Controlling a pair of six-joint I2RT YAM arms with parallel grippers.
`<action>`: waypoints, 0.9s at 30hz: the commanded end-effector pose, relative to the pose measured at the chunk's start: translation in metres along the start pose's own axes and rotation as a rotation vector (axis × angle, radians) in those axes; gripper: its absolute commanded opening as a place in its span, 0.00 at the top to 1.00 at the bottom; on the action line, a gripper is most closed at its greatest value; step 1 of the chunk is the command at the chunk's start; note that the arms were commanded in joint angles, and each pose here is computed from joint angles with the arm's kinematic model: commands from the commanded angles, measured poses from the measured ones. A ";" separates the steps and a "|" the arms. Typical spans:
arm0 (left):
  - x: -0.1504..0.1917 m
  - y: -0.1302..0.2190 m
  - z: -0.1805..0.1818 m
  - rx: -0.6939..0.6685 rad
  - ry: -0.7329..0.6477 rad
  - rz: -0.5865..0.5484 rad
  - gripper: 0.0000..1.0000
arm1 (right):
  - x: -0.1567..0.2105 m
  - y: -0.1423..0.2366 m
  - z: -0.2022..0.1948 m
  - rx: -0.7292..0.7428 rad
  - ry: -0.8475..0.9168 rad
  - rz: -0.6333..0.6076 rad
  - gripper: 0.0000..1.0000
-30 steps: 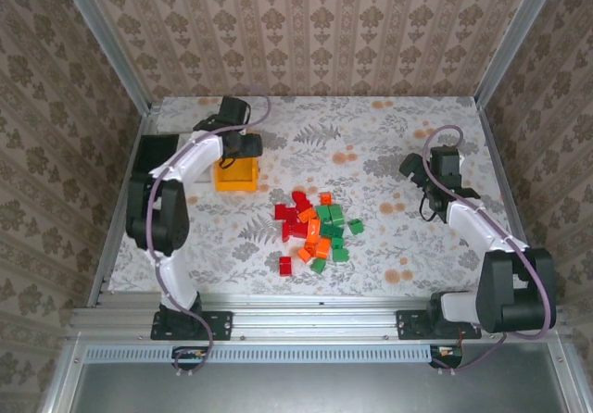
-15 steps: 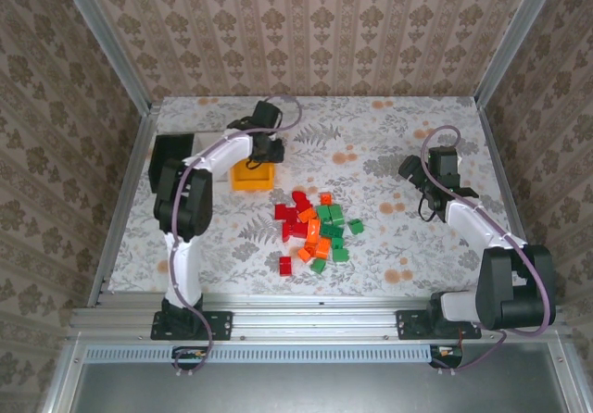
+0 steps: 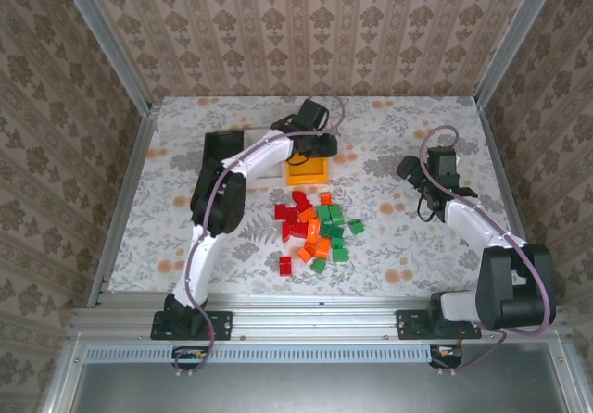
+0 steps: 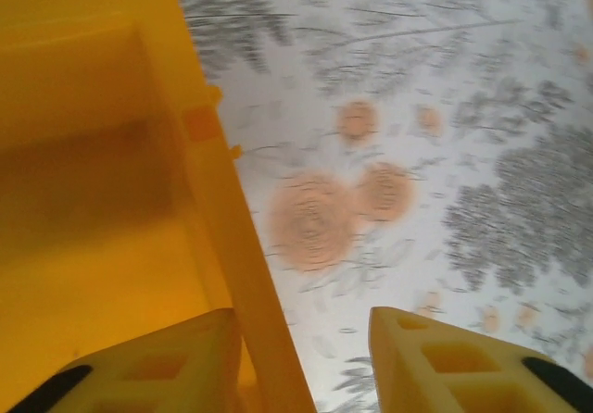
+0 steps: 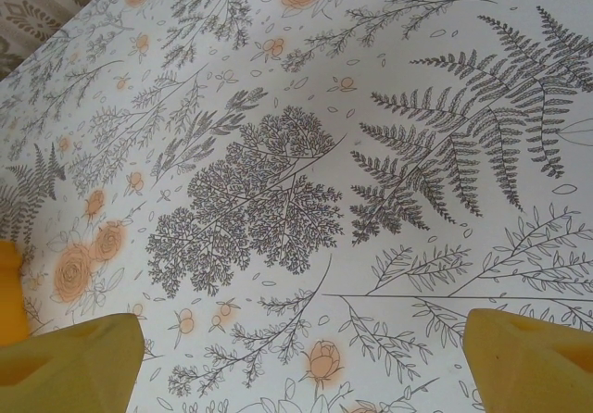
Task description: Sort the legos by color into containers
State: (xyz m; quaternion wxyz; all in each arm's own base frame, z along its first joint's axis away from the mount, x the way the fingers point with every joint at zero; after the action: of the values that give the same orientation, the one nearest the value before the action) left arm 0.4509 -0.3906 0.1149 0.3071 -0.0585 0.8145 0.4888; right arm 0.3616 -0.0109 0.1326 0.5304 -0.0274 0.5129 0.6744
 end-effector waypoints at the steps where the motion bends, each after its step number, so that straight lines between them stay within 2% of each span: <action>1: -0.022 0.022 -0.058 0.175 -0.068 -0.063 0.51 | -0.005 0.000 0.010 -0.027 0.015 -0.013 0.09; 4: -0.034 0.048 -0.080 0.245 -0.124 -0.106 0.39 | -0.001 -0.001 0.020 -0.048 0.053 0.001 0.09; 6: -0.041 0.068 -0.086 0.267 -0.147 -0.139 0.27 | 0.006 -0.001 0.034 -0.075 0.112 0.023 0.08; 9: -0.047 0.104 -0.084 0.266 -0.180 -0.181 0.14 | 0.028 -0.003 0.063 -0.124 0.232 0.088 0.06; 11: -0.049 0.129 -0.067 0.218 -0.178 -0.208 0.06 | 0.047 -0.004 0.090 -0.177 0.314 0.146 0.05; 13: -0.048 0.152 -0.037 0.133 -0.138 -0.224 0.05 | 0.064 -0.004 0.114 -0.213 0.374 0.186 0.04; 16: -0.037 0.184 0.024 0.015 0.026 -0.236 0.05 | 0.077 -0.013 0.141 -0.210 0.401 0.184 0.04; 20: -0.018 0.228 0.077 -0.023 0.201 -0.278 0.06 | 0.085 -0.035 0.165 -0.193 0.419 0.215 0.09; 27: 0.007 0.271 0.103 -0.121 0.229 -0.290 0.05 | 0.095 -0.069 0.169 -0.088 0.484 0.246 0.42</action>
State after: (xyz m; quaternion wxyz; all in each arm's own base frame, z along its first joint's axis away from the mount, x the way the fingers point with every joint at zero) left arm 0.3951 -0.1726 0.2791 0.2856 -0.2487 0.7986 0.4677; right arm 0.4590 0.1749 0.1226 0.3240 -0.1571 0.5568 0.7486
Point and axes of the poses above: each hand's point on the last joint's axis, 136 mm out from that joint toward the fingers, its own y axis back along the fingers, its own z axis along the line the jaws close on, x = y × z, the point moved 2 cm from there along y, back along the fingers, and after that the axes turned 8 degrees about -y, right-handed, at the moved point
